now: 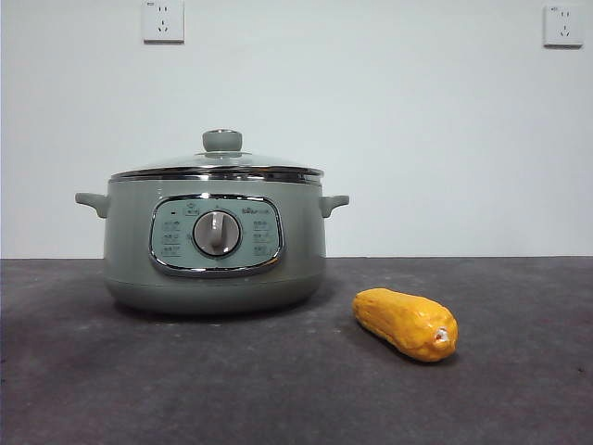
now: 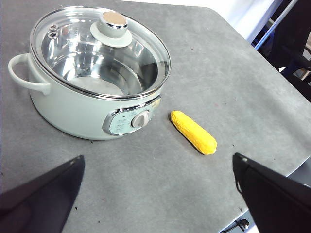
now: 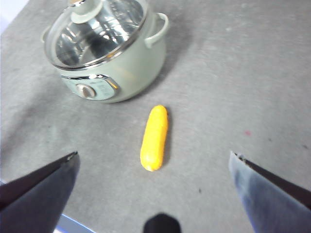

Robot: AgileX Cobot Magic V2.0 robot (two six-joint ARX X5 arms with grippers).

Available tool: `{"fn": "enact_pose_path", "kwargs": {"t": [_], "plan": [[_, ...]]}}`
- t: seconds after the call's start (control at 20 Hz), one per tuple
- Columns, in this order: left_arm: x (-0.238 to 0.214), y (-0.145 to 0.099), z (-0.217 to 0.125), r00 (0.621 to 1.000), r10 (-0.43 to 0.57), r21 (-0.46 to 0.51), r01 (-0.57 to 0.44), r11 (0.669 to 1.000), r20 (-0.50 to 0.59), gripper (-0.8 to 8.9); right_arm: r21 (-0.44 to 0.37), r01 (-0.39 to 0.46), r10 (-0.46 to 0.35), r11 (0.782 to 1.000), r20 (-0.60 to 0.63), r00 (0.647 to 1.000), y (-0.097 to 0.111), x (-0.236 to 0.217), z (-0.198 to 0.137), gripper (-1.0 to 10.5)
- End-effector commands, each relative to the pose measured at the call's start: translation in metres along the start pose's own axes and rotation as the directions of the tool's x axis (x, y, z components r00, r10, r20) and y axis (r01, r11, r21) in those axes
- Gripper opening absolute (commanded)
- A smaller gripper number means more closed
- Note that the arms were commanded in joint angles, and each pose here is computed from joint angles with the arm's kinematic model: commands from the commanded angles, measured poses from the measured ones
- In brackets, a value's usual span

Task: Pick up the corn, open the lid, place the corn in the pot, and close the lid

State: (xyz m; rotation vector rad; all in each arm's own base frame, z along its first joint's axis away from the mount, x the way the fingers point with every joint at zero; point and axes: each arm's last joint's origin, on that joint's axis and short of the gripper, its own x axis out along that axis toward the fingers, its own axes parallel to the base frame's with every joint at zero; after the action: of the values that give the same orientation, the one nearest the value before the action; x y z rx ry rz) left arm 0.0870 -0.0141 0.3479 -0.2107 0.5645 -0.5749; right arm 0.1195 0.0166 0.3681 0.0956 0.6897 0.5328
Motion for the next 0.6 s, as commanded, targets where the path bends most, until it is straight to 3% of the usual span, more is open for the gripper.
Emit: {"fn": "enact_pose_path", "kwargs": {"t": [0.05,0.2,0.6], "plan": [[0.001,0.000,0.002,1.000,-0.008,0.007,0.008,1.000,0.006,6.33,-0.013,-0.044,0.044,0.999,-0.032,0.999,0.000,0.014,0.007,6.0],[0.002,0.000,0.005,1.000,-0.009,0.013,0.009,1.000,0.022,6.33,-0.029,-0.081,0.076,0.996,-0.161,0.984,-0.001,0.056,0.017,6.0],[0.005,0.002,0.008,0.999,-0.032,0.013,0.032,0.999,0.022,6.33,-0.123,-0.028,-0.036,0.992,-0.494,0.869,0.014,0.197,0.006,6.0]]}}
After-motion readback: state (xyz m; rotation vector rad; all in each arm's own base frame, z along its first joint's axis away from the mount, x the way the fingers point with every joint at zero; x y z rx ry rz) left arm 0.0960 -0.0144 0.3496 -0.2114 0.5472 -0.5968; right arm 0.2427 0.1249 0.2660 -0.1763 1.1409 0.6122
